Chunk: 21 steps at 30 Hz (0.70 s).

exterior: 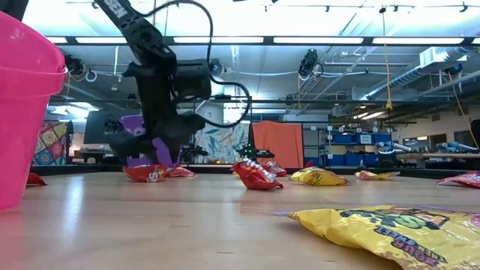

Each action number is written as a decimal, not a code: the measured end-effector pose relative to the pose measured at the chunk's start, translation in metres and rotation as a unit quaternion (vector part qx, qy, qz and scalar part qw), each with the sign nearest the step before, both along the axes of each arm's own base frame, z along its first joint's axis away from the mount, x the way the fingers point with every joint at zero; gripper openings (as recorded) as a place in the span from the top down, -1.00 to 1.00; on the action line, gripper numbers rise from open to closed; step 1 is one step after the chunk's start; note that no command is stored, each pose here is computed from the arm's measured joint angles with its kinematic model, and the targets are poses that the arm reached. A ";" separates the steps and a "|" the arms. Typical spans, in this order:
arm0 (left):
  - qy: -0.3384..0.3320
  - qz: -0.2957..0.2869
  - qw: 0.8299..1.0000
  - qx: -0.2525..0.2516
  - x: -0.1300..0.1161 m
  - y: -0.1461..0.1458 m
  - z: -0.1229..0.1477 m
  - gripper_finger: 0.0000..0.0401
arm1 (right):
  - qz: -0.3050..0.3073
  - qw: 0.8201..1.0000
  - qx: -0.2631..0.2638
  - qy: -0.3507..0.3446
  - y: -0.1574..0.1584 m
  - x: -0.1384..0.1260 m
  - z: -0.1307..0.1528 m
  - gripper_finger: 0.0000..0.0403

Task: Sort candy by brand, put in halloween buckets
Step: Put the red candy into the purple bucket

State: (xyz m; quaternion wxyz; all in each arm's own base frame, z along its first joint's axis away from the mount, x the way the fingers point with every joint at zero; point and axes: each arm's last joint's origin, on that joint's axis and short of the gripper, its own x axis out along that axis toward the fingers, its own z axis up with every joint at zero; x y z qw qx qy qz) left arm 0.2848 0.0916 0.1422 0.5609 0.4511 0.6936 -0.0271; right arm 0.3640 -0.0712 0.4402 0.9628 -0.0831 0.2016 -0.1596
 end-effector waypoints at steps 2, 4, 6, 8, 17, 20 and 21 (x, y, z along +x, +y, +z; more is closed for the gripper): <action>-0.004 -0.002 1.000 0.009 0.005 0.004 0.000 0.04 | 0.001 1.000 -0.002 0.001 0.000 0.000 0.000 0.23; -0.019 -0.003 1.000 0.015 0.011 0.009 0.002 0.04 | 0.001 1.000 -0.002 0.001 0.000 0.000 0.000 0.23; -0.029 -0.001 0.999 0.019 0.016 0.013 0.006 0.04 | 0.002 1.000 -0.003 0.002 0.000 0.000 0.000 0.23; -0.024 0.003 1.000 0.018 0.018 0.016 0.007 0.04 | 0.002 1.000 -0.003 0.002 0.000 0.000 0.000 0.23; -0.027 0.020 0.999 -0.012 0.014 0.024 0.006 0.04 | 0.023 1.000 0.005 0.001 0.001 0.000 0.000 0.23; -0.038 0.028 0.998 -0.032 0.013 0.026 0.005 0.04 | 0.027 1.000 0.005 -0.006 0.002 0.001 0.001 0.23; -0.043 0.031 0.998 -0.036 0.013 0.027 0.005 0.04 | 0.027 1.000 0.003 -0.008 0.002 0.001 0.001 0.23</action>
